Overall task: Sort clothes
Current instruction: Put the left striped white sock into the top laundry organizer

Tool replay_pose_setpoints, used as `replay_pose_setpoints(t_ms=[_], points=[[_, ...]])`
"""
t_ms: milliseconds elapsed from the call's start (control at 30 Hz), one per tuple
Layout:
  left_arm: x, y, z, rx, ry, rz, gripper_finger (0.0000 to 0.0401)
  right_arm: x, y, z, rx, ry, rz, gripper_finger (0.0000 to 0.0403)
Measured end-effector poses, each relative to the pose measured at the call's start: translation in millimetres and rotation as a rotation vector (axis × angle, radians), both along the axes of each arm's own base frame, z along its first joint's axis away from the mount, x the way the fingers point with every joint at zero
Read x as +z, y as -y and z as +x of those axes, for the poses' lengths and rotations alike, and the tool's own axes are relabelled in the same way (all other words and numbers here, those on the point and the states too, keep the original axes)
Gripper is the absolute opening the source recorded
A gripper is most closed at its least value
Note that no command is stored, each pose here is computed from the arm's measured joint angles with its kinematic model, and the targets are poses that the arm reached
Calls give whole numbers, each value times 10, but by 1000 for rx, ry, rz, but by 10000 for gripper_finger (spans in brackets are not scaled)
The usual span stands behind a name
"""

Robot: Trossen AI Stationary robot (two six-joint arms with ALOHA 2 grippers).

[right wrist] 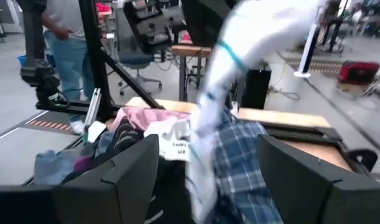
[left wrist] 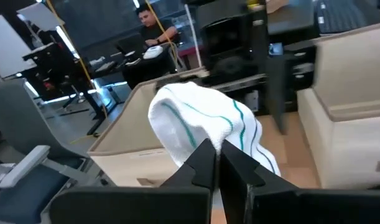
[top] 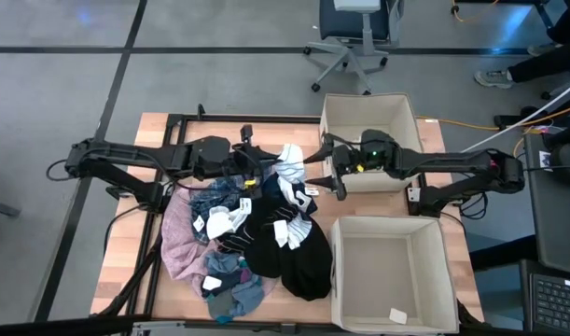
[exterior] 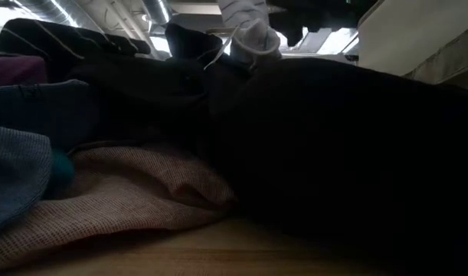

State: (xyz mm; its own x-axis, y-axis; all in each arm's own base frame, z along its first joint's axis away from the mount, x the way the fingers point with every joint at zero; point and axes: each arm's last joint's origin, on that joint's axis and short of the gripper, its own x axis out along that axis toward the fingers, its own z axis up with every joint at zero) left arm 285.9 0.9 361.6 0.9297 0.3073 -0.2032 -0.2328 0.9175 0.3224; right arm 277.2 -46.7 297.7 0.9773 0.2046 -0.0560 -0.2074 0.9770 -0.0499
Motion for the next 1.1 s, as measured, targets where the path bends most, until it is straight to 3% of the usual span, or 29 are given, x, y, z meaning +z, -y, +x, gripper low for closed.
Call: replay_pose_setpoints(t_ms=[200,300,433,600,667,900,1100], points=[[-1,-43,24,16,12,2,4,-32,-60,82,-119,19,-34,268],[0,-31,27,1,6,29,8,-58,-33,112,-158,20,-32,248],[-1,-33,27,1,6,26,7,-48,-35,124,-148,41,-37,174],[-1,-34,27,0,4,31,5,-53,-40,123,-128,38,-52,42],[-1,-34,27,0,5,28,9,-55,-39,123,-132,36,-56,13],[19,-34,31,4,33,9,29,58,-47,24,-163,65,-98,11],[-7,-41,20,43,22,-40,95,279,-51,-255,-311,79,-174,17]])
